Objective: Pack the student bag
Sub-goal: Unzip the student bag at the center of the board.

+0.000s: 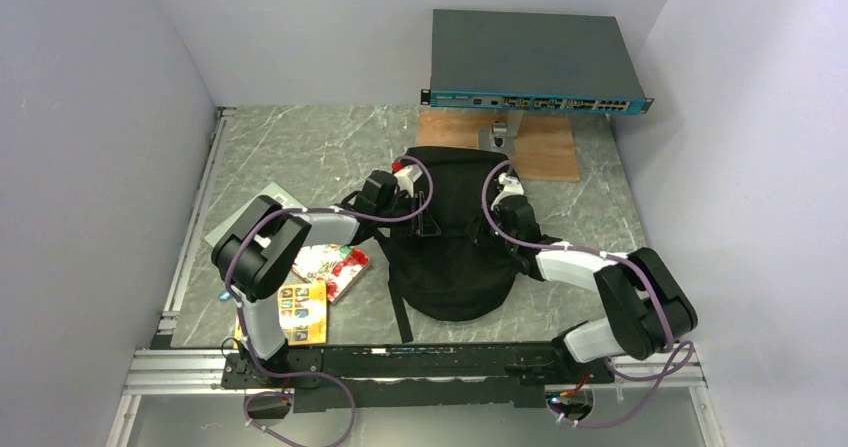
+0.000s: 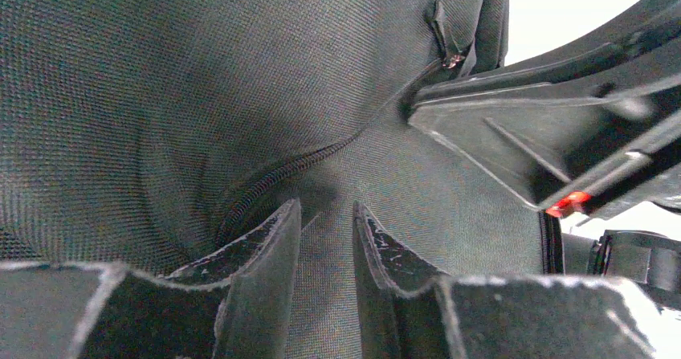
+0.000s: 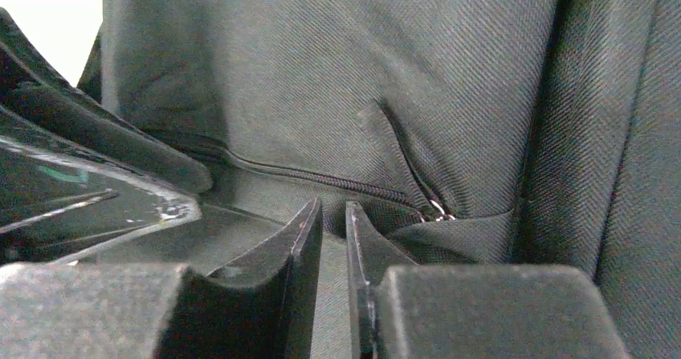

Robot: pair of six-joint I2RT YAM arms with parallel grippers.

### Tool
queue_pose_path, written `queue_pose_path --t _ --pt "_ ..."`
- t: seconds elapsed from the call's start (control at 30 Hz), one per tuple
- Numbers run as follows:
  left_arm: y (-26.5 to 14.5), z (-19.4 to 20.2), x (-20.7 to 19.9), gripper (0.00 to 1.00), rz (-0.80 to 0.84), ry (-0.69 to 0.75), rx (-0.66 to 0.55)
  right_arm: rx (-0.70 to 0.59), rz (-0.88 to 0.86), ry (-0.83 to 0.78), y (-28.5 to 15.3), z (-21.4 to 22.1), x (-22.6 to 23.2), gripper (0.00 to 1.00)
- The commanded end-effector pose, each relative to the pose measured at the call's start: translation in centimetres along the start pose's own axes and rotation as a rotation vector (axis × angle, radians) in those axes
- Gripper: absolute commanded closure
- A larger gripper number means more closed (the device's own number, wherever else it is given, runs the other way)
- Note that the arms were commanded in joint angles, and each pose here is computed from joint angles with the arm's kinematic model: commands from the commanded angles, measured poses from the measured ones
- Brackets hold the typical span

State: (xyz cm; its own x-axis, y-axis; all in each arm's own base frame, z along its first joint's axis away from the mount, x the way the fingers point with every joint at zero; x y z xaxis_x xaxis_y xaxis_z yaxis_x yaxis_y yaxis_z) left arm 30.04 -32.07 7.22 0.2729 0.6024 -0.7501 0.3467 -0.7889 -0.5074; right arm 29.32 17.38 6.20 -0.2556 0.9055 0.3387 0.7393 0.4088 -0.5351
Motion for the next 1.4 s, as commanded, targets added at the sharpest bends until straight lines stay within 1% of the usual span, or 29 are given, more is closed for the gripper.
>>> queue_pose_path --t 0.0,0.03,0.13,0.43,0.63,0.77,0.83,0.87,0.9,0.93,0.97,1.03,1.1,1.17,1.27,1.33,1.37 --pt "0.0 1.8 1.8 0.64 -0.051 -0.020 0.046 -0.031 0.108 -0.091 -1.6 -3.6 -0.7 0.76" --pt "0.0 1.8 1.8 0.64 -0.050 -0.020 0.044 -0.026 0.128 -0.111 -1.7 -4.0 -0.8 0.72" --pt "0.0 2.0 1.8 0.64 -0.049 -0.025 0.046 -0.017 0.158 -0.171 -1.8 -4.8 -1.2 0.67" --pt "0.0 2.2 1.9 0.65 -0.043 -0.035 0.051 0.023 0.201 -0.241 0.2 -5.9 -1.7 0.63" --pt "-0.1 2.3 1.9 0.65 -0.044 -0.032 0.049 0.059 0.201 -0.283 0.9 -4.7 -1.7 0.63" --pt "0.1 2.3 1.9 0.66 -0.036 -0.037 0.051 0.061 0.275 -0.349 1.1 -4.2 -1.7 0.64" --pt "0.2 2.3 1.9 0.67 -0.032 -0.040 0.052 0.054 0.319 -0.377 1.3 -4.2 -1.8 0.68" --pt "0.2 2.3 1.9 0.67 -0.032 -0.041 0.053 0.051 0.338 -0.388 1.4 -4.2 -1.9 0.72" --pt "0.3 2.3 2.0 0.68 -0.032 -0.043 0.051 0.038 0.355 -0.389 1.6 -4.3 -1.9 0.82" --pt "0.3 2.3 2.0 0.68 -0.033 -0.047 0.048 0.027 0.360 -0.384 1.6 -4.4 -1.8 0.98" --pt "0.4 2.4 2.2 0.69 -0.037 -0.050 0.046 0.015 0.357 -0.377 1.7 -4.6 -1.4 1.00" --pt "0.5 2.5 2.5 0.72 -0.046 -0.059 0.040 -0.023 0.315 -0.350 1.6 -5.3 0.4 1.00" --pt "0.6 2.7 2.9 0.75 -0.053 -0.074 0.032 -0.072 0.210 -0.261 1.4 -6.4 3.3 1.00" --pt "0.9 2.9 3.2 0.79 -0.053 -0.090 0.027 -0.107 0.031 -0.124 1.2 -7.2 7.2 1.00" --pt "1.4 3.0 3.5 0.83 -0.043 -0.114 0.021 -0.155 -0.290 0.111 0.0 -7.8 12.7 1.00" --pt "1.7 3.2 3.7 0.84 -0.034 -0.127 0.025 -0.174 -0.408 0.197 -0.4 -7.9 14.0 1.00" --pt "1.8 3.3 3.7 0.85 -0.031 -0.133 0.031 -0.180 -0.410 0.197 -0.1 -8.0 14.0 1.00"
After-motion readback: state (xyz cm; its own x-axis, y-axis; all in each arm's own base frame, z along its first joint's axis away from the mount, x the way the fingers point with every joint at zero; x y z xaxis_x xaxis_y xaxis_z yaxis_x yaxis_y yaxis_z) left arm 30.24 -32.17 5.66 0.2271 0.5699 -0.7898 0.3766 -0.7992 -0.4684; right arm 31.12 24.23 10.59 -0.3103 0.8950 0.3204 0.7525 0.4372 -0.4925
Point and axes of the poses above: each gripper's point midway between its finger pads, its own y axis out along the fingers, its own x axis along the line the jaws close on, z = x × y, the point moved 3 cm from there along -y, back along the fingers, and after that the axes turned 8 degrees about -y, right-handed, at the moved point
